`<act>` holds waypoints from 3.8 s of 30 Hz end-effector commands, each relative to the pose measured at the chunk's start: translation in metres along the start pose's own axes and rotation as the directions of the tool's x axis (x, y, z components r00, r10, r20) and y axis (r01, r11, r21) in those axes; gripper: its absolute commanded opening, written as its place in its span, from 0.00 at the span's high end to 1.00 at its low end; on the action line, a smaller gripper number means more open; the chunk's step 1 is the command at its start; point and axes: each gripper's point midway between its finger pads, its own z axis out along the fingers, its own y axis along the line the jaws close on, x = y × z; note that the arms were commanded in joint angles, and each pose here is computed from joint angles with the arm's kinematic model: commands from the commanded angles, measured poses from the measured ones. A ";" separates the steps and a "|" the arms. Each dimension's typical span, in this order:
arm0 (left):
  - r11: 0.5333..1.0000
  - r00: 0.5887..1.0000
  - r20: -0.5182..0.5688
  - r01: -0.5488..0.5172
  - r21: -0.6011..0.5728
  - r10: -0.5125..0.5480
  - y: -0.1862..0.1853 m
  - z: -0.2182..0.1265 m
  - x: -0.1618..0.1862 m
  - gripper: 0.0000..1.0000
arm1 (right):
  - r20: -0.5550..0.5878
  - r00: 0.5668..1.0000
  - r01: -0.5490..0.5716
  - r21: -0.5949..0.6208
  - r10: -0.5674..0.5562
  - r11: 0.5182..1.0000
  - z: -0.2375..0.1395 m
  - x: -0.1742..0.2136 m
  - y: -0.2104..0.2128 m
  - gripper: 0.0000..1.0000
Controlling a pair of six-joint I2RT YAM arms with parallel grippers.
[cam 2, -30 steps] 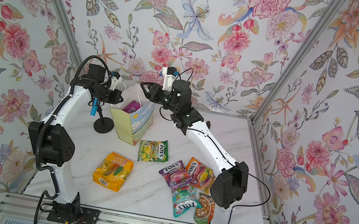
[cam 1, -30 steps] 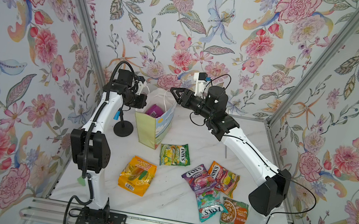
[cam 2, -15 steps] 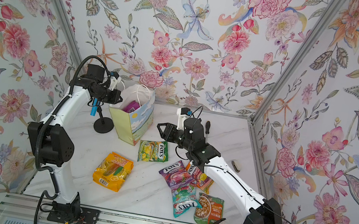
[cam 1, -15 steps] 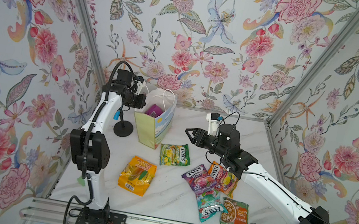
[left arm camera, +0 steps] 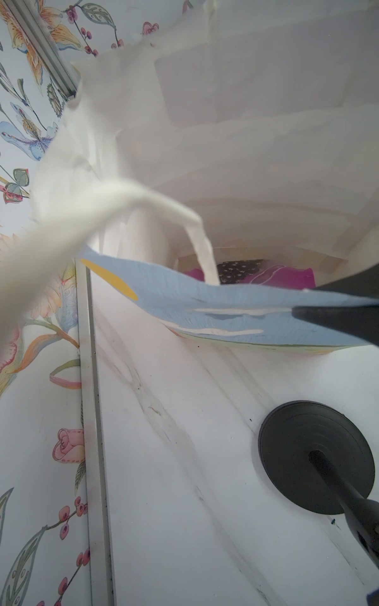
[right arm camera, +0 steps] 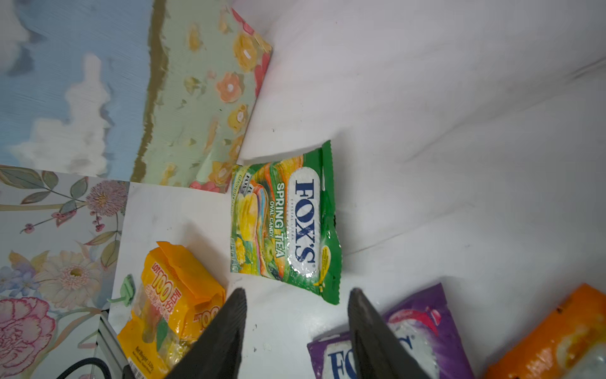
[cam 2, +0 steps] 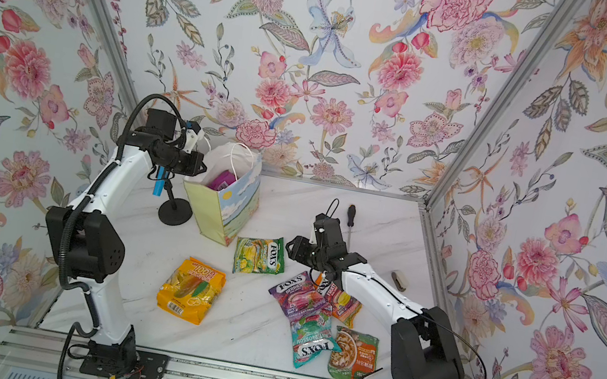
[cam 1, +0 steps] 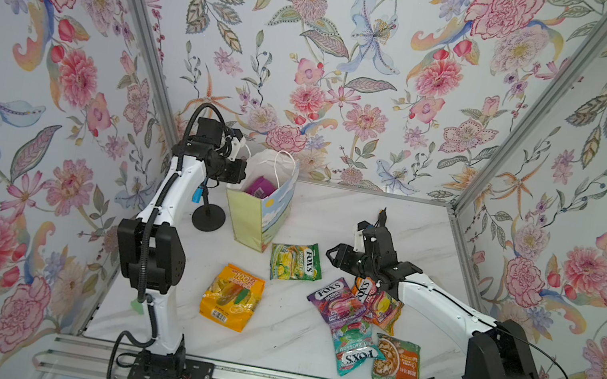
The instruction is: Place the snacks into the paper bag
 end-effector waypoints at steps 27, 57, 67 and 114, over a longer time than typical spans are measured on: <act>1.000 1.000 0.015 0.015 -0.008 -0.015 0.002 -0.012 0.001 0.98 | -0.149 0.986 -0.089 -0.109 0.072 0.990 0.091 0.013 -0.002 0.57; 1.000 0.999 0.030 0.021 0.000 -0.021 0.002 -0.016 -0.002 0.98 | 0.318 0.942 0.203 -0.292 -0.105 0.935 -0.087 -0.120 0.163 1.00; 1.000 0.999 0.045 0.024 0.018 -0.025 -0.002 -0.020 -0.005 0.98 | 0.524 0.839 0.333 -0.278 -0.148 0.901 -0.143 -0.192 0.220 1.00; 0.999 0.999 0.046 0.023 0.031 -0.024 -0.006 -0.019 -0.005 0.98 | 0.796 0.605 0.535 -0.412 0.006 0.738 -0.108 -0.277 0.356 1.00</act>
